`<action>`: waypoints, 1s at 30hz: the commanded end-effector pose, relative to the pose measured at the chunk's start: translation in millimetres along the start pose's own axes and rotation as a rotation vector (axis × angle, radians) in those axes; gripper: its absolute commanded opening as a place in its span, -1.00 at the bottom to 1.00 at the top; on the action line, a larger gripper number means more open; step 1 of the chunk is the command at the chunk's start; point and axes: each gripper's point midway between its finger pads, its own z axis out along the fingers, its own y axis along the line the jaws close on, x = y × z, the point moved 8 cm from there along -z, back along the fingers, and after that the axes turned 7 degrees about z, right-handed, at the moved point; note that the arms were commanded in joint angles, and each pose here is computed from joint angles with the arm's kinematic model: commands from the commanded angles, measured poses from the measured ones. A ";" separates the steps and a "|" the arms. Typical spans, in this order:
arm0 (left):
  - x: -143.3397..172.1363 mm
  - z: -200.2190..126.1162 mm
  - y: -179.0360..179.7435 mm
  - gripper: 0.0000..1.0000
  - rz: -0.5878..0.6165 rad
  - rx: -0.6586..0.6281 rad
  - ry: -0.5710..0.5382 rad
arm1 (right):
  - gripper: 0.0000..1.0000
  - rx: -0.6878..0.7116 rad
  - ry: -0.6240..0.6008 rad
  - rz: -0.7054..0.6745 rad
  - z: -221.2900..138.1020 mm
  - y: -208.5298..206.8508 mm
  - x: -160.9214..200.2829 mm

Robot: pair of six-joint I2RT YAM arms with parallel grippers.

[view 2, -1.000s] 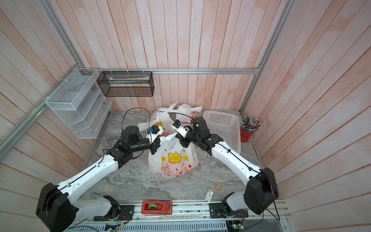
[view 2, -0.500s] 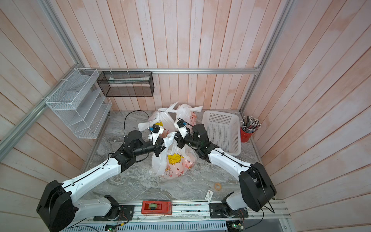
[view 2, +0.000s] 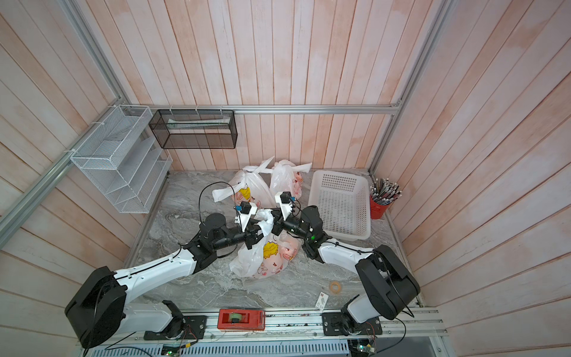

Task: Place the oranges into plastic bags & tie knots
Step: Tie the plastic bag at the center of the board.

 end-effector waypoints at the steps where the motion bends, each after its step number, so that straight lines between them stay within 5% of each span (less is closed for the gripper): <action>1: -0.2 -11.2 -4.3 -0.21 0.027 -0.027 -0.021 | -1.00 -0.069 -0.070 -0.031 -2.5 11.5 -3.3; 11: 17.7 -75.9 -34.6 0.34 0.026 -0.051 0.029 | -1.00 -0.102 -0.120 -0.110 -9.5 15.6 -1.0; 14: 18.2 -92.7 -33.3 0.43 -0.029 -0.148 0.015 | -1.00 -0.126 -0.132 -0.123 -9.3 17.1 -1.4; 19: -5.6 -117.5 -12.0 0.46 -0.289 -0.300 -0.144 | -1.00 -0.131 -0.134 -0.148 -9.4 16.9 0.7; 24: -32.7 -123.2 3.0 0.46 -0.576 -0.212 -0.328 | -1.00 -0.124 -0.129 -0.156 -9.0 16.4 0.5; 30: -53.0 -100.1 6.8 0.41 -0.738 -0.044 -0.319 | -1.00 -0.114 -0.117 -0.163 -9.8 16.7 0.9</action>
